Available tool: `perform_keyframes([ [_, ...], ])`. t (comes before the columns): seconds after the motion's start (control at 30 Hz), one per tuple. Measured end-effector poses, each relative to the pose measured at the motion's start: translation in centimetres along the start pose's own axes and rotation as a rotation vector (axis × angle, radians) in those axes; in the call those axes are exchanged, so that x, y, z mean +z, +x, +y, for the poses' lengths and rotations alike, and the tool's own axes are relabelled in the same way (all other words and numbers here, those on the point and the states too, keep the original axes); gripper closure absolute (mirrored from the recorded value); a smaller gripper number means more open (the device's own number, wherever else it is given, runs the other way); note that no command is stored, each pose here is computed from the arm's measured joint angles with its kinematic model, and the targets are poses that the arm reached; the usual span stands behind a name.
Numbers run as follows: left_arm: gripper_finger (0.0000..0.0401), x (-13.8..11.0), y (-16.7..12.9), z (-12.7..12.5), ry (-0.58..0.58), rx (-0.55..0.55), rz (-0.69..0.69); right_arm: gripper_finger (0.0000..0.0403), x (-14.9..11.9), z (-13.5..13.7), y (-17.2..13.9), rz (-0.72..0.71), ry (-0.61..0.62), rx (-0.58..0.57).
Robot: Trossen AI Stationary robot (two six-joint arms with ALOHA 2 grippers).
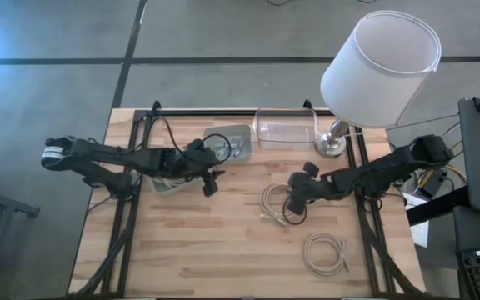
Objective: Pick & Place USB Port
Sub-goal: Put the light brown HDMI cable into the transparent bin
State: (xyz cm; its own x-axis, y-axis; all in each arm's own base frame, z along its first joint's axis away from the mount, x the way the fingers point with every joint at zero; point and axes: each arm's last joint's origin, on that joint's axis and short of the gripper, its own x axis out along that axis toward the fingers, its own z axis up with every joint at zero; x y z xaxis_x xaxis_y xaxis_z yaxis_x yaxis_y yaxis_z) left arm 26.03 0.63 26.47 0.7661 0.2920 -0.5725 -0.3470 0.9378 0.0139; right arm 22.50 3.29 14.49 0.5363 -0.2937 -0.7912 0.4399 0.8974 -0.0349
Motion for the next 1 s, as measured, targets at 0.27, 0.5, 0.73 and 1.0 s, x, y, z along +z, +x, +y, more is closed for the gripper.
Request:
perform_keyframes([
  [0.27,0.0243,-0.7,0.3,0.0,0.002,0.002,0.008,0.0232,-0.5,-0.7,3.3,0.115,0.114,-0.096],
  [0.5,0.0243,-0.5,0.3,0.0,0.005,-0.001,-0.01,0.0263,-0.2,-0.7,4.3,0.171,0.108,-0.071],
  [0.73,0.0243,-0.5,0.3,0.0,0.02,-0.002,-0.013,0.0344,1.0,-0.3,3.8,0.145,0.107,-0.043],
  [1.0,0.0243,-0.5,0.3,0.0,0.023,-0.002,-0.012,0.0375,4.3,0.2,2.8,-0.045,0.044,-0.183],
])
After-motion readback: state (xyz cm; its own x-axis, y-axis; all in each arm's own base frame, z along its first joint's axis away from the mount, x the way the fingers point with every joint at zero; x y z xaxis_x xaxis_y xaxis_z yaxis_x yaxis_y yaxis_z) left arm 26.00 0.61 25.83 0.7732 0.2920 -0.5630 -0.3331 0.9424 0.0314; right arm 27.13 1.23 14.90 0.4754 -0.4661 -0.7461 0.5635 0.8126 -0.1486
